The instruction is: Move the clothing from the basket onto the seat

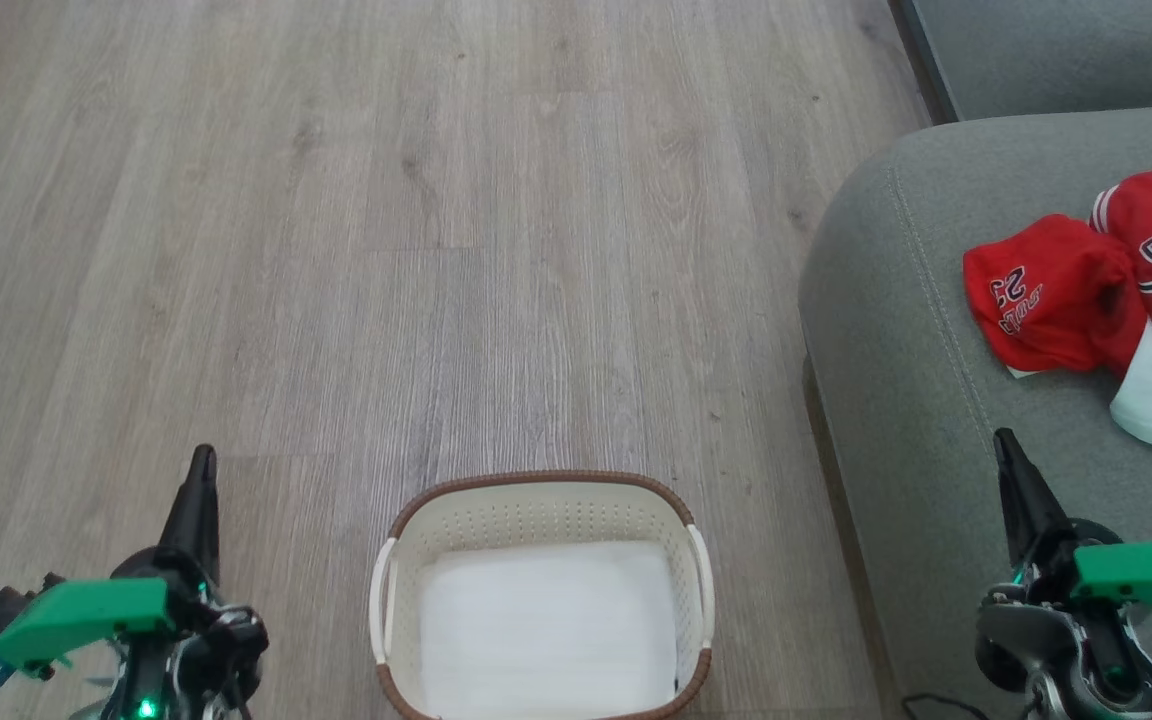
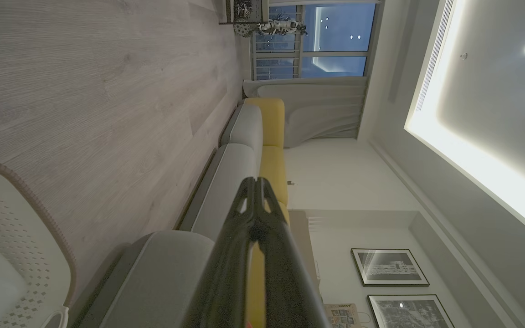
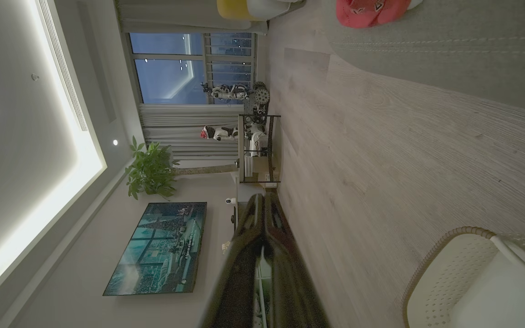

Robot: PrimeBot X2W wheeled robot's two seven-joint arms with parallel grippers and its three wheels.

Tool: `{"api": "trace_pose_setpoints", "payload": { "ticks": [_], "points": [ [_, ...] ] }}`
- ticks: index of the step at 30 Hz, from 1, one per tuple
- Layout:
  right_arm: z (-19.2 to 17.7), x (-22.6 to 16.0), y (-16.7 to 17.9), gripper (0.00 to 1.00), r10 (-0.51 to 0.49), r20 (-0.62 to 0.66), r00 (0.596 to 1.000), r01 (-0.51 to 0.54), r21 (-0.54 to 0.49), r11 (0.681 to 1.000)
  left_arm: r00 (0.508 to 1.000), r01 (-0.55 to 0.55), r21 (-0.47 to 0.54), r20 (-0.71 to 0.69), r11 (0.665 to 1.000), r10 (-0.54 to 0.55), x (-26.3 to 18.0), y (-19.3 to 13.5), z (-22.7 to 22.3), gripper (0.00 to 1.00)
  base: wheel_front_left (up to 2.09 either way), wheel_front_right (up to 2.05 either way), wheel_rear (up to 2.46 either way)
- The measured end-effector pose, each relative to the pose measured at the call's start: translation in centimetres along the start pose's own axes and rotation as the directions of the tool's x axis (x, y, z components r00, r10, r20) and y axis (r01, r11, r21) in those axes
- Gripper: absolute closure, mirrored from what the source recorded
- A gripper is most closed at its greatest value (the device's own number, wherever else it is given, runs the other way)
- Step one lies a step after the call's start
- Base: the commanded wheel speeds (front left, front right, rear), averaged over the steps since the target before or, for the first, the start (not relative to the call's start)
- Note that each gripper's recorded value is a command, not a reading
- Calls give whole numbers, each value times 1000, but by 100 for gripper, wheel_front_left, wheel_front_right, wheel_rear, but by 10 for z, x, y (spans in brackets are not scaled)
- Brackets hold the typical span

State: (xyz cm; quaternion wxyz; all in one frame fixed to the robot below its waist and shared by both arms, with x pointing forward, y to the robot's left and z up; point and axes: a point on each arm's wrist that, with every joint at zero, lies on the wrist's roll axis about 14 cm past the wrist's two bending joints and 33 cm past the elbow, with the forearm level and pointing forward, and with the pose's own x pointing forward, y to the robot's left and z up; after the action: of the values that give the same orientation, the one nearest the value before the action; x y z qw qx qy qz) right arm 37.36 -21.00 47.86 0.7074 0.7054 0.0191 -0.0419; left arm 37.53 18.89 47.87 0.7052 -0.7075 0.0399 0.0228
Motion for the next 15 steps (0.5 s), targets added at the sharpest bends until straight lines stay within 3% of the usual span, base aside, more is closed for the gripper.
{"api": "trace_pose_setpoints", "payload": {
  "ticks": [15],
  "points": [
    [0,0,0,100,0,1,1000,0,1,1000,1000,0,-1,0,1000,0,0,0,0,100,0,0,0]
  ]
}}
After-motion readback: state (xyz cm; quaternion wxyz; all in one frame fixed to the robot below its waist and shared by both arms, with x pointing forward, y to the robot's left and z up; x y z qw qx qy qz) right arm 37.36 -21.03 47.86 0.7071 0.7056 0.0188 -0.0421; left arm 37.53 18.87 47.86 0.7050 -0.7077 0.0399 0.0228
